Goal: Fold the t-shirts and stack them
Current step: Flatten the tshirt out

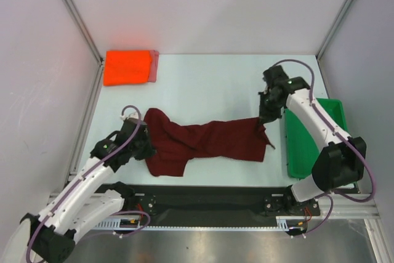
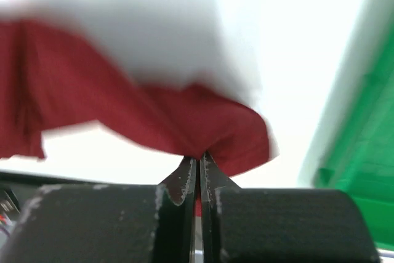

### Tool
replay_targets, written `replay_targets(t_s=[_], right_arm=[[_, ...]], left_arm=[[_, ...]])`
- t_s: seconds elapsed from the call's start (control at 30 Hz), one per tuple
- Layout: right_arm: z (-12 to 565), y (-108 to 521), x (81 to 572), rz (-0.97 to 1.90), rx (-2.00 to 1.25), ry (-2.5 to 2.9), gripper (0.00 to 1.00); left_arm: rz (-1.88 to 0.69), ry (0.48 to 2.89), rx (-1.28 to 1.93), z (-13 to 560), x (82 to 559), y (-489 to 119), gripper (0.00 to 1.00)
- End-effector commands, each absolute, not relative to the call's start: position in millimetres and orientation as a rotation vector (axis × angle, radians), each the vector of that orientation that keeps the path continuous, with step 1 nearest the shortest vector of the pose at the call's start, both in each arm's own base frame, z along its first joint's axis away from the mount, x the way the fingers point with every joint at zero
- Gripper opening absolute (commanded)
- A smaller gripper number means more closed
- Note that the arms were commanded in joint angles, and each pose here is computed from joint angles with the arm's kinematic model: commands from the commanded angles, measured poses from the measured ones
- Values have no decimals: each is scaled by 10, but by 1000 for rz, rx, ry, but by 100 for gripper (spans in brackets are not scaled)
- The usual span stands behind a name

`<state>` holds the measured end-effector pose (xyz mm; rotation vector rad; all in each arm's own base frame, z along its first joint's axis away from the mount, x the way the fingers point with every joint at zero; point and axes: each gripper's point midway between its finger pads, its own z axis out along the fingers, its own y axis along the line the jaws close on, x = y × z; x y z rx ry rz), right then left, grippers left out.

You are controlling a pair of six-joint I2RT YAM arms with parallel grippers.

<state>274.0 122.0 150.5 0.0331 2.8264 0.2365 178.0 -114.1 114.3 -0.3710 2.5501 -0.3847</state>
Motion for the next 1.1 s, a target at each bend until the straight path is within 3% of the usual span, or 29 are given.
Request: replay_targets(t_s=[0.0,0.07,0.17,0.23,0.33,0.47,0.53,0.67,1.07], right_arm=[[1472,905,3074,202,125,2822,6],[1343,891,3293,211,147,2815,30],[1163,868,3503,131,131,2887,47],[1269,914,3547,99,73,2875,53],[1282,853,3269,8,63,2887,59],[1402,931,2702,122,141,2844,60],[1200,974,2384,194,219,2897,58],[1019,1131,2121,369,267,2898,55],[965,1291,2099,415,191,2900,54]], left_arm=[[-217,2567,-442,1160,1633,-818,0],[-211,2605,-440,1076,1608,-838,0],[-236,2643,-434,998,1605,-907,0],[-249,2642,-426,1015,1644,-945,1],[-266,2612,-419,1087,1720,-974,13],[-290,2617,-424,1078,1712,-1006,26],[-311,2635,-421,1013,1669,-1030,39],[-328,2686,-416,878,1572,-1057,47],[-281,2801,-611,529,1246,-988,49]])
